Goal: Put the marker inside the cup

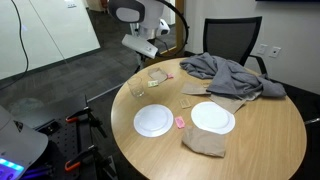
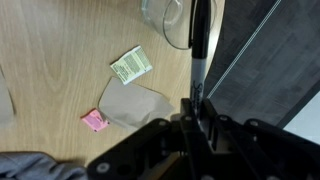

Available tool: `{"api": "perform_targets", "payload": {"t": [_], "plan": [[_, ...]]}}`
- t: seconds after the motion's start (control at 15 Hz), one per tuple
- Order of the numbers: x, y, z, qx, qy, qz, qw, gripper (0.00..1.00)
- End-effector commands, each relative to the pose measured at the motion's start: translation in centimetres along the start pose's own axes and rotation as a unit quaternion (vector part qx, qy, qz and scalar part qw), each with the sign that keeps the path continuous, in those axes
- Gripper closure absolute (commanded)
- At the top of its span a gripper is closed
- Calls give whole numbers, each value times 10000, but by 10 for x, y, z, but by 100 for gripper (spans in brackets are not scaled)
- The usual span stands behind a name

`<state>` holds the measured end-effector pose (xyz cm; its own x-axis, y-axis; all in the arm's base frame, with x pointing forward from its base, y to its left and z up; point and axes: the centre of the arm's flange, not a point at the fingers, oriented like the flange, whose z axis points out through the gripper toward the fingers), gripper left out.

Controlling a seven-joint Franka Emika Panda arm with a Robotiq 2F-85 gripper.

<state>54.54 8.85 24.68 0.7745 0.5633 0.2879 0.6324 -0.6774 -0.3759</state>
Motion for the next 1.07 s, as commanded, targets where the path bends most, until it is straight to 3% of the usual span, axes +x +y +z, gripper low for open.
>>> {"api": "perform_targets", "payload": {"t": [0.0, 0.47, 1.0], "plan": [[-2, 5, -3, 283, 510, -362, 9976, 97], [-4, -2, -9, 707, 1715, -1061, 9769, 97], [-11, -9, -15, 1380, 2419, -1859, 9423, 97]]}}
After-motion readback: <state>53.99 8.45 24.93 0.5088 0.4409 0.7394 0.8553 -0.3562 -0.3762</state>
